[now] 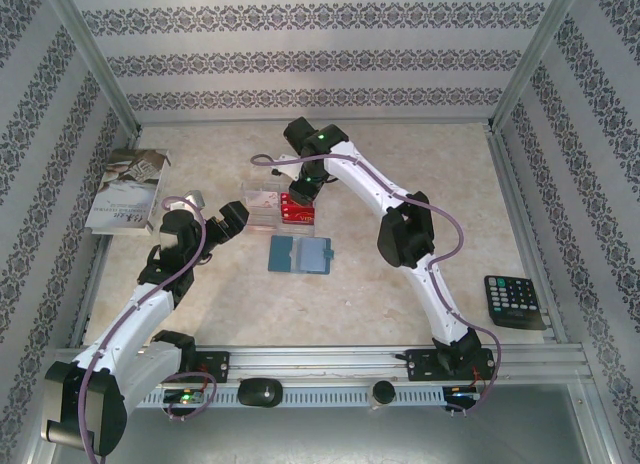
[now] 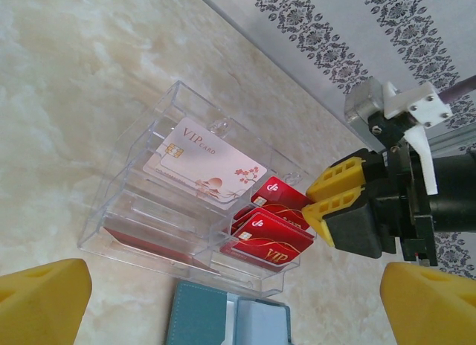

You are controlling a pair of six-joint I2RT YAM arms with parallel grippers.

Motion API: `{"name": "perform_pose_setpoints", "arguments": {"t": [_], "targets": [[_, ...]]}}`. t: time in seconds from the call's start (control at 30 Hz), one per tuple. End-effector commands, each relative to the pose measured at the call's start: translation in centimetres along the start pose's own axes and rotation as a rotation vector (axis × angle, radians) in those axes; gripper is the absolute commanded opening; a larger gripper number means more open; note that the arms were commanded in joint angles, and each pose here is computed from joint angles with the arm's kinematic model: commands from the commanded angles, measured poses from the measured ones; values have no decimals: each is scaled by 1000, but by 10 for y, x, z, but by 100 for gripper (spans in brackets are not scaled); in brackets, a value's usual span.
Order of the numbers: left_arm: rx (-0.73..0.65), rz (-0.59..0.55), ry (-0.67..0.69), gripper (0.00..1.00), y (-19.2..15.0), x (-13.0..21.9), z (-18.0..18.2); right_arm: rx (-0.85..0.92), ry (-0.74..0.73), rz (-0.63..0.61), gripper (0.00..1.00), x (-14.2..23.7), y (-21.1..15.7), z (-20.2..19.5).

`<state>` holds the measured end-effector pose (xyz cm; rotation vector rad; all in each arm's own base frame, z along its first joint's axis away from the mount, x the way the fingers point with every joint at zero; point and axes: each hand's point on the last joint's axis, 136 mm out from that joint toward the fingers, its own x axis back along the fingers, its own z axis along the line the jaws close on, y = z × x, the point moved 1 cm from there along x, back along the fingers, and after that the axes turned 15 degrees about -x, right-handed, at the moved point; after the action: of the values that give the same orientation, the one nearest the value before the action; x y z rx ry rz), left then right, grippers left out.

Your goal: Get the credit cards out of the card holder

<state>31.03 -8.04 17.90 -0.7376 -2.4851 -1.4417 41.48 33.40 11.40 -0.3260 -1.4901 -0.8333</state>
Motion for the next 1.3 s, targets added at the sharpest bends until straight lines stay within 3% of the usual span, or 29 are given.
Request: {"name": "perform_pose_setpoints", "arguments": {"t": [0.0,0.57,1.27], "targets": [[-16,4,3,100,-1,2,-1,-22,10,13,28,-5,-1,-3],[-14,-2,7,100,0,3,1,-29,58,-29,0,11,5,0],[-11,-8,11,100,4,4,1,-7,60,-154,0,82,16,4]]}}
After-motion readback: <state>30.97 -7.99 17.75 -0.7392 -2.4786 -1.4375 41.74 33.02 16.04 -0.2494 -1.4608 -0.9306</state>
